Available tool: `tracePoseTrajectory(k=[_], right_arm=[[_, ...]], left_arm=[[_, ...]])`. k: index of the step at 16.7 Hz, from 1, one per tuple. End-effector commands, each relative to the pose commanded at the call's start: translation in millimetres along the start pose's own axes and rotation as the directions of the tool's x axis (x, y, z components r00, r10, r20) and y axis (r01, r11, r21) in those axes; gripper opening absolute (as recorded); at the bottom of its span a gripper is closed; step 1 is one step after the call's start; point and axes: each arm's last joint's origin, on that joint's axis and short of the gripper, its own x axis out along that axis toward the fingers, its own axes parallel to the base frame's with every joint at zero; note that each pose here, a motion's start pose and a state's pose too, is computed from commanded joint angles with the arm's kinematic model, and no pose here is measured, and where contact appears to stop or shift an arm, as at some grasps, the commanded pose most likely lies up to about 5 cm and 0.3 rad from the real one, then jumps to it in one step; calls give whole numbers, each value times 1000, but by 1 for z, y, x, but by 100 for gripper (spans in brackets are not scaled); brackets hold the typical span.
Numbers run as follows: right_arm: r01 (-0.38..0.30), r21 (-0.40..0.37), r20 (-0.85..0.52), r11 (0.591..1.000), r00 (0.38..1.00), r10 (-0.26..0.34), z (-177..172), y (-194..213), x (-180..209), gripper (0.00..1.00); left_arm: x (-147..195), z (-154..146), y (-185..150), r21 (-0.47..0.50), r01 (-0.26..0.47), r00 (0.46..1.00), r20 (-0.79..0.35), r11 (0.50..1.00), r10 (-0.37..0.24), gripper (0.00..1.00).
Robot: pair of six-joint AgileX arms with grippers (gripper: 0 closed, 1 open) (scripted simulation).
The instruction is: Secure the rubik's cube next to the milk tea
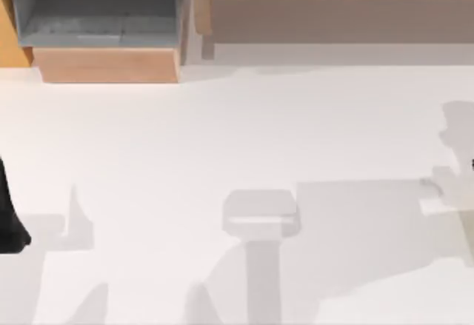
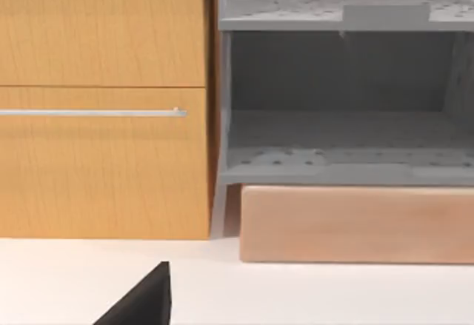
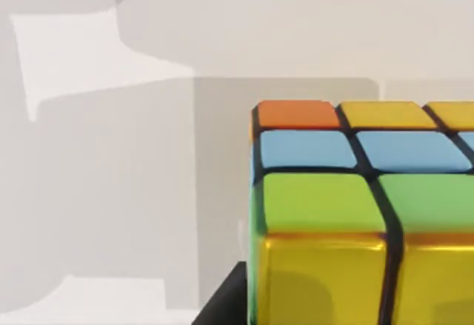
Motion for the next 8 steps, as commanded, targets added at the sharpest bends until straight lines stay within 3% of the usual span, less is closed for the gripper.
tracePoseTrajectory(k=[6, 8], right_arm=[[1, 3, -27, 1000, 1000, -1, -2, -1, 7, 0], [1, 3, -27, 1000, 1000, -1, -2, -1, 7, 15]], left_arm=[[0, 0, 0, 0, 0, 1000, 0, 1000, 0, 100], [0, 0, 0, 0, 0, 1000, 0, 1000, 0, 100]])
